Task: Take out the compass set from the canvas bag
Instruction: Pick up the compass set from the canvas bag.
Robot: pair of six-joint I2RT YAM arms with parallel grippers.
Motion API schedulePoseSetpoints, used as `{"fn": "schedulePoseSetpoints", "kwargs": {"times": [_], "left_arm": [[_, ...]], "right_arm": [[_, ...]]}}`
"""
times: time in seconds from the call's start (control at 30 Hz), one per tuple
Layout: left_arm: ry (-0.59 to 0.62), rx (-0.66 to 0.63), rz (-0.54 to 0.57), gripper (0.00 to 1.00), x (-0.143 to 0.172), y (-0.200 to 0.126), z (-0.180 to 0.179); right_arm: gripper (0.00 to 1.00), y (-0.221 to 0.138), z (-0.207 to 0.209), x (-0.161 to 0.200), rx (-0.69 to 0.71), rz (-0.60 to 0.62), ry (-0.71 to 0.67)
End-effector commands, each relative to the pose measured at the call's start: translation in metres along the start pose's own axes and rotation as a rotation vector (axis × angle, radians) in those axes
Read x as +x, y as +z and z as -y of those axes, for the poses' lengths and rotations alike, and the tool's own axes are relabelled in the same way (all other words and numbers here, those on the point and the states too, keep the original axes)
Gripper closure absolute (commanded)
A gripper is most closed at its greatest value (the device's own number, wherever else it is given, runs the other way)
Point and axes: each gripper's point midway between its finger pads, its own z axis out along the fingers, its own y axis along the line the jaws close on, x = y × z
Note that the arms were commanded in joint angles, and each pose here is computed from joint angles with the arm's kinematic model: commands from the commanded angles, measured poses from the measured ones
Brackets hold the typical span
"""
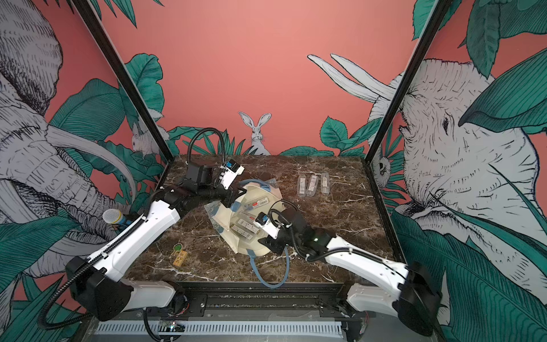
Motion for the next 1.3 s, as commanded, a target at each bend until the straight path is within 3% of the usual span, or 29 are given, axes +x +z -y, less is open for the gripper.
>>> {"fn": "schedulePoseSetpoints", "kwargs": {"times": [0.0,0.13,0.4,0.6,1.0,1.27], "left_arm": [[0.037,0.008,0.077,1.00,-0.021,-0.017,0.006],[0.032,0.023,0.079,1.00,-0.020,-0.015,0.008],[0.033,0.034,0.083,1.00,-0.020,-0.017,0.011],[0.030,0.040,0.084,1.00,-0.020,-0.016,0.011],[0.032,0.026,0.078,1.00,-0.019,-0.015,0.008],[0.033,0.014,0.069,1.00,-0.017,-0.013,0.005]], "right_arm": [[0.48,0.025,0.029,-0.030,0.129,0.083,-0.036],[0.49,0.064,0.033,-0.032,0.096,0.067,0.033],[0.54,0.122,0.030,-0.025,0.012,0.003,0.357],[0.57,0.145,0.026,0.000,-0.021,-0.082,0.427],[0.38,0.153,0.011,0.045,-0.074,-0.278,0.468],[0.45,0.124,0.000,0.034,-0.119,-0.307,0.477]]}}
